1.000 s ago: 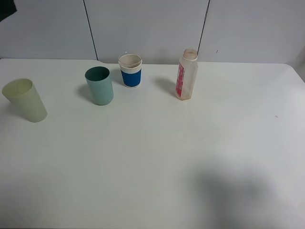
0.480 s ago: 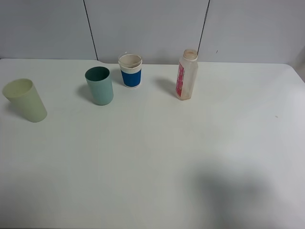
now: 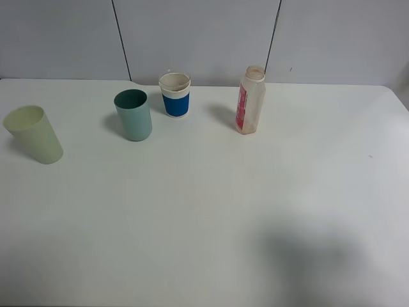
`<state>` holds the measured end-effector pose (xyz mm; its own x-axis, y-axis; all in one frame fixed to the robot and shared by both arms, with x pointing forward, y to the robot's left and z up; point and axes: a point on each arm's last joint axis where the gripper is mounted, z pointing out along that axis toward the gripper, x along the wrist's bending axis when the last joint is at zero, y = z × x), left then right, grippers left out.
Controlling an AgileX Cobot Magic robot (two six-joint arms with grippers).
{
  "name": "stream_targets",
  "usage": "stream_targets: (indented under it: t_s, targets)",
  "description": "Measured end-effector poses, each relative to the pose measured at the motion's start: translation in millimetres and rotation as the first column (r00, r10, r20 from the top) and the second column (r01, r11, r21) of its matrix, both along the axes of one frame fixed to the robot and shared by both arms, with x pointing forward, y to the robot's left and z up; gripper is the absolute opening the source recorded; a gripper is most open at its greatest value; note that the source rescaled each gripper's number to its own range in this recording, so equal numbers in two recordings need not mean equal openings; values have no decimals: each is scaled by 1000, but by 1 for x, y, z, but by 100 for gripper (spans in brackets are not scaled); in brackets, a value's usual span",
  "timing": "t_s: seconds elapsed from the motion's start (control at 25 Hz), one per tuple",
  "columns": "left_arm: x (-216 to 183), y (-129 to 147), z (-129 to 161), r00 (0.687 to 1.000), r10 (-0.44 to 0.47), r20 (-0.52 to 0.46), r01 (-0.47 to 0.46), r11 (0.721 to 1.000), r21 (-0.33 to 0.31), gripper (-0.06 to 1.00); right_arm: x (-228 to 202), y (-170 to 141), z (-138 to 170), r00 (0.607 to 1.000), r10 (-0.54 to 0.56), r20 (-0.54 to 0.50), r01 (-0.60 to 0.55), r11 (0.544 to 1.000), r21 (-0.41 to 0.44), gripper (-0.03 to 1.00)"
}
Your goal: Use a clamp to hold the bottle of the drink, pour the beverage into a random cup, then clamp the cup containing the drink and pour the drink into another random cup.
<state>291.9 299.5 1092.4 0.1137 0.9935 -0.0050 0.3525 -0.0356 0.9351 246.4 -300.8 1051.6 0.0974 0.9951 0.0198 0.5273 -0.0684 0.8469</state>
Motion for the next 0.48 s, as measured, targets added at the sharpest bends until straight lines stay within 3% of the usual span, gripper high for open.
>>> stream_targets:
  t_s: [0.28,0.48]
  targets:
    - [-16,6,-1,998,24,-64,-23,1000,6,100,0,0,0,1000,0,0,0,1000,0,100]
    - [-22,6,-8,984,34,-175,-35,999,-6,100,0,0,0,1000,0,0,0,1000,0,100]
